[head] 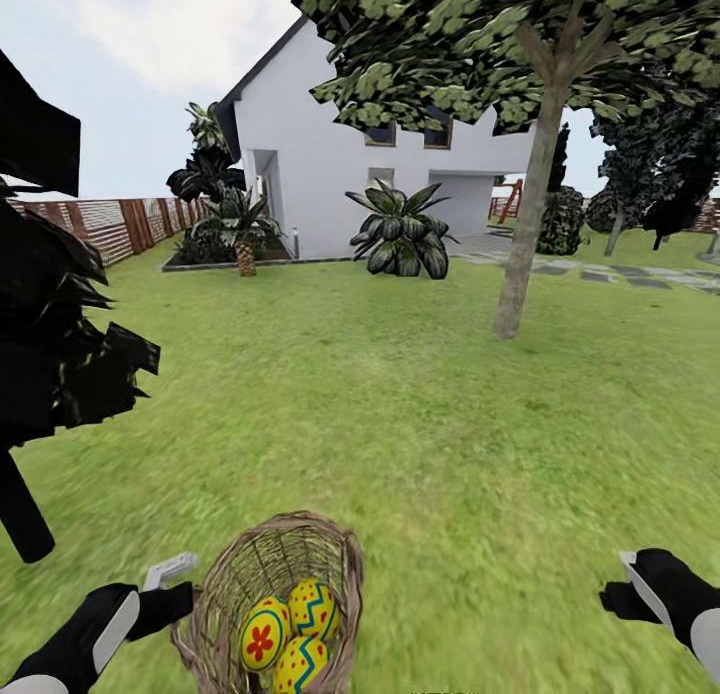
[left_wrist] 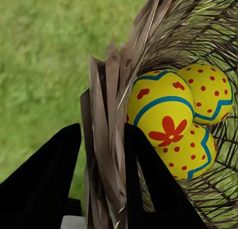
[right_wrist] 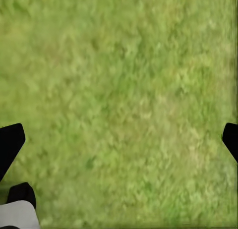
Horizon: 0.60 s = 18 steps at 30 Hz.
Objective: Take the three Easter eggs out of the wicker basket on the lawn in the garden, then place them on the lawn next to a single tree (choose any tree) so that all three eggs are next to the same tree and none are left in the basket.
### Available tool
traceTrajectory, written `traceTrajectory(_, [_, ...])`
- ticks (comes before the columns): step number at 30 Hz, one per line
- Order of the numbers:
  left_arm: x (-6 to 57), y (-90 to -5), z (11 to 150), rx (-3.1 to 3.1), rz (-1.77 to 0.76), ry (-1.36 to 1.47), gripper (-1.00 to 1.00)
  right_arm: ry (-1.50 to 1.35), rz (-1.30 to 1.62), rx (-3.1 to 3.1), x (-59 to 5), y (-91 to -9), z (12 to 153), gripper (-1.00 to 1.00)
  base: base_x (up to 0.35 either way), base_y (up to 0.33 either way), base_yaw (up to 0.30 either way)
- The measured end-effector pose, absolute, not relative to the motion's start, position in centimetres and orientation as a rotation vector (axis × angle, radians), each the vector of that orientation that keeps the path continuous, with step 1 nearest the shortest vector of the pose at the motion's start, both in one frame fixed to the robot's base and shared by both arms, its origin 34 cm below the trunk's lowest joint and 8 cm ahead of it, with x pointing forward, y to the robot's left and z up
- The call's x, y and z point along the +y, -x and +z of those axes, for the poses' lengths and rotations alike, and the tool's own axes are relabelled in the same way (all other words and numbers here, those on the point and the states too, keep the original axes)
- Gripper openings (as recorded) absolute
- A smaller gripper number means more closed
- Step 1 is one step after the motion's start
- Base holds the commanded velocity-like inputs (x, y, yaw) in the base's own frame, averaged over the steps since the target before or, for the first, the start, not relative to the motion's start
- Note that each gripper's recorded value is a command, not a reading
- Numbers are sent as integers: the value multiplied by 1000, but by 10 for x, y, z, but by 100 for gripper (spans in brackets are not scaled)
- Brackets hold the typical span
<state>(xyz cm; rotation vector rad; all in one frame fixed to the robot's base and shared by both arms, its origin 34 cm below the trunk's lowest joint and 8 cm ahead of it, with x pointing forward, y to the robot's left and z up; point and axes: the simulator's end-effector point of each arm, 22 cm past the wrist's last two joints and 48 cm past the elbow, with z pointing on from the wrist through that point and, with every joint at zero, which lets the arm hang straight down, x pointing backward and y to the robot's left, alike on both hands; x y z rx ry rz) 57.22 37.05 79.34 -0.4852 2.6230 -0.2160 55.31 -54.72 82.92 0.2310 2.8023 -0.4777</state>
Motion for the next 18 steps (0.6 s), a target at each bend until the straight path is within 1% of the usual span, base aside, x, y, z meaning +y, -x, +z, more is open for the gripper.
traceTrajectory(4, [370, -572, 794, 2624, -213, 479, -100, -231, -477, 2802, -547, -553, 830, 100, 0, -308, -271])
traceTrajectory(9, [369, -572, 793, 2625, -212, 473, -100, -230, -477, 2800, -547, -554, 830, 100, 27, -283, -19])
traceTrajectory(13, [371, -574, 795, 2613, -215, 482, -100, -226, -478, 2801, -546, -554, 830, 100, 309, -72, 0])
traceTrajectory(16, [353, -576, 794, 2611, -255, 482, -100, -226, -478, 2800, -546, -554, 830, 100, 338, -33, 0])
traceTrajectory(18, [351, -574, 792, 2624, -247, 471, -100, -225, -478, 2800, -546, -554, 830, 100, 340, -133, 0])
